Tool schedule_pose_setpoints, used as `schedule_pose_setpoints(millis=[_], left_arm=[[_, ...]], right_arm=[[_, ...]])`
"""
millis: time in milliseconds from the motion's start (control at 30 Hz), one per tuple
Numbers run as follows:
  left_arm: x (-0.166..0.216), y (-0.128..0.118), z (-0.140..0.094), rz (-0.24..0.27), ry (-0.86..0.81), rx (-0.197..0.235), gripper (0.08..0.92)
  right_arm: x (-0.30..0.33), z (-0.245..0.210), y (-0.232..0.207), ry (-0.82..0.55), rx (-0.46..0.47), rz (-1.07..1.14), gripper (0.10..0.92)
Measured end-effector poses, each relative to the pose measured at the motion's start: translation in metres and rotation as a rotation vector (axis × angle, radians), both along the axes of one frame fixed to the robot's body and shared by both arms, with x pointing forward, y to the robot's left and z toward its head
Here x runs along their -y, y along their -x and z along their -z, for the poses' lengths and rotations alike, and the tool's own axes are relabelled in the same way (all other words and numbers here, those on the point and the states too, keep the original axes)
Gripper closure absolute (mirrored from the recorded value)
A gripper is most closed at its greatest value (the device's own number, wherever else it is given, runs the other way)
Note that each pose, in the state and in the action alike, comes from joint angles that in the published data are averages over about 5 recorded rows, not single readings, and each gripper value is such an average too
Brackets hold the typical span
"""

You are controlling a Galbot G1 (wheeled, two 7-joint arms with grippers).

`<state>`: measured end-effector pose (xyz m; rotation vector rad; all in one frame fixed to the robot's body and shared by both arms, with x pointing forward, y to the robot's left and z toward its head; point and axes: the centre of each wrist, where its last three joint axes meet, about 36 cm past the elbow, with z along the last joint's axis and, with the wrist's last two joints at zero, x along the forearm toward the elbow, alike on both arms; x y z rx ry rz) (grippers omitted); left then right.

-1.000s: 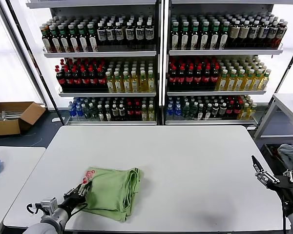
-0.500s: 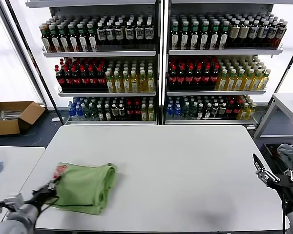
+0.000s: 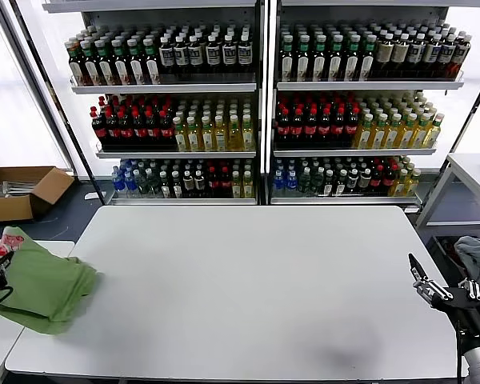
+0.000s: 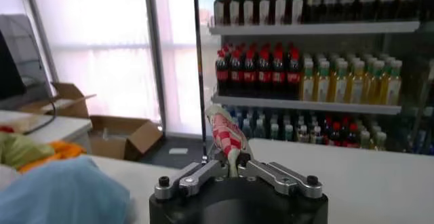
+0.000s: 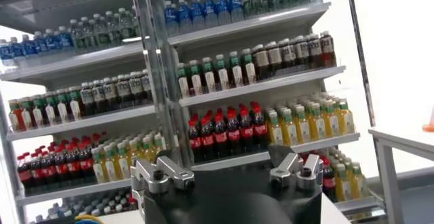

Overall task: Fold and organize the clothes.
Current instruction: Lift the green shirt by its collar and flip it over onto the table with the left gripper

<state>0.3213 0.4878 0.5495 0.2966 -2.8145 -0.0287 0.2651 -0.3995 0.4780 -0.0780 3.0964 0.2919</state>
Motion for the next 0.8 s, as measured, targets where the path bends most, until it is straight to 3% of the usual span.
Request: schedule_pose_setpoints(millis=[233,467,800], left_arm=[[0.049,-0.003,0.01,0.088,-0.033,-0.014,0.873],[0.123,-0.005,0.045,0.214,-0.006,-0.078,0.873],[0.223,-0.005,0.071,0.394,0.266,-0.167,0.873]], right_arm=[[-0.005,-0.001,0.003,-0.002,0.004,0.001,0.2],[-0.007,-0.004,0.006,-0.001,0.012,0.009,0.2],[-0.017,-0.003,0.01,-0.001,-0.001,-0.006,0.2]])
